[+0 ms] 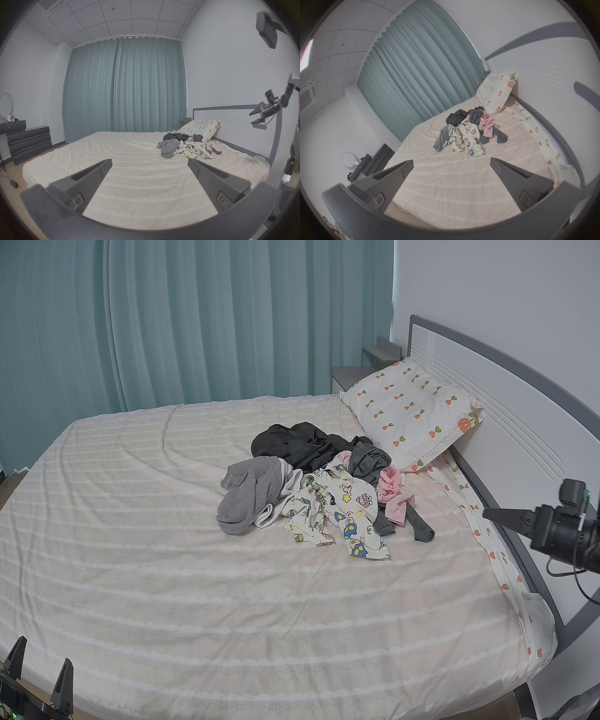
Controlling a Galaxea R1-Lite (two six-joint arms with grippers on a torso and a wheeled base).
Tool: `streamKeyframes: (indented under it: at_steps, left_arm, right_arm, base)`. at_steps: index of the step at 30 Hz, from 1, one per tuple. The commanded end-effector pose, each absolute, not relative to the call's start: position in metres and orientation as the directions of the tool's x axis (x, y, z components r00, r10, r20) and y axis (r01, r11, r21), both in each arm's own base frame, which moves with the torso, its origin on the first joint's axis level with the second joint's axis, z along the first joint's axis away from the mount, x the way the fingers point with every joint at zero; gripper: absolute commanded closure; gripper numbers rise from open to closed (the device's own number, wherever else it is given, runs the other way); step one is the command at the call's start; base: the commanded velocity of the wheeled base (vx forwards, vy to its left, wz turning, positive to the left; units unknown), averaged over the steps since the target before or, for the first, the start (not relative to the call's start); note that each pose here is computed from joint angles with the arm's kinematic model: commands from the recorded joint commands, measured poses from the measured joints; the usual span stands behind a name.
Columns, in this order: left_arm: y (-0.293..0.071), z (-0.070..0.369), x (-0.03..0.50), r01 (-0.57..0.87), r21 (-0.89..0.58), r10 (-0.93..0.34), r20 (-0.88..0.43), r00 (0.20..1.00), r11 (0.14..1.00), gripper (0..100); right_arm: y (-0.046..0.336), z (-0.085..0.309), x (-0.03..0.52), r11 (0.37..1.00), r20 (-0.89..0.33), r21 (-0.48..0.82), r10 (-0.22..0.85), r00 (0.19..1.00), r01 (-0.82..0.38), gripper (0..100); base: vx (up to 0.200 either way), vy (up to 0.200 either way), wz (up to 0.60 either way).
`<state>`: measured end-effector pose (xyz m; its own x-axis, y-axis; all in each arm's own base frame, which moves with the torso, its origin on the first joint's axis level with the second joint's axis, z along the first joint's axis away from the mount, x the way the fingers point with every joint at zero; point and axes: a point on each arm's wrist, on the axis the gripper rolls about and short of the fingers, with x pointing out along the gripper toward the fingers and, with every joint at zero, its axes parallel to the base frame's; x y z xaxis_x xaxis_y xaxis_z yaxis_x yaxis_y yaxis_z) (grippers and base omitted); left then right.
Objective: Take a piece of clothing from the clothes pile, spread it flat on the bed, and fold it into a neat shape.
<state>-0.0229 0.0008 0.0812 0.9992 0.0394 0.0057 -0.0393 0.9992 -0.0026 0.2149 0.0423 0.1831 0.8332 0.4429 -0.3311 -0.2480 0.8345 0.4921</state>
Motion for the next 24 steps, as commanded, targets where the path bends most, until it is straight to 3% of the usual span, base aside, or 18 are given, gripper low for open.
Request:
streamKeyframes:
  at_steps: [1, 12, 24]
  left_arm:
    - [0.001, 0.076, -0.022, -0.04, -0.003, 0.04, -0.002, 0.999, 0.999, 0]
    - [0.001, 0.076, -0.022, -0.04, -0.003, 0.04, -0.002, 0.999, 0.999, 0]
    - [0.001, 0.076, -0.022, -0.04, -0.003, 0.04, -0.002, 0.999, 0.999, 0]
  right_arm:
    - [0.095, 0.043, 0.382, 0.849, -0.492, 0.524, 0.366, 0.79, -0.067, 0]
    - [0.147, 0.001, 0.45, 0.905, -0.5, 0.426, 0.22, 0.837, 0.016, 0]
    - [0.168, -0.007, 0.475, 0.913, -0.527, 0.408, 0.223, 0.82, 0.014, 0]
  base:
    - [0.0, 0.0, 0.0]
    - [0.0, 0.0, 0.0]
    - [0.0, 0.0, 0.0]
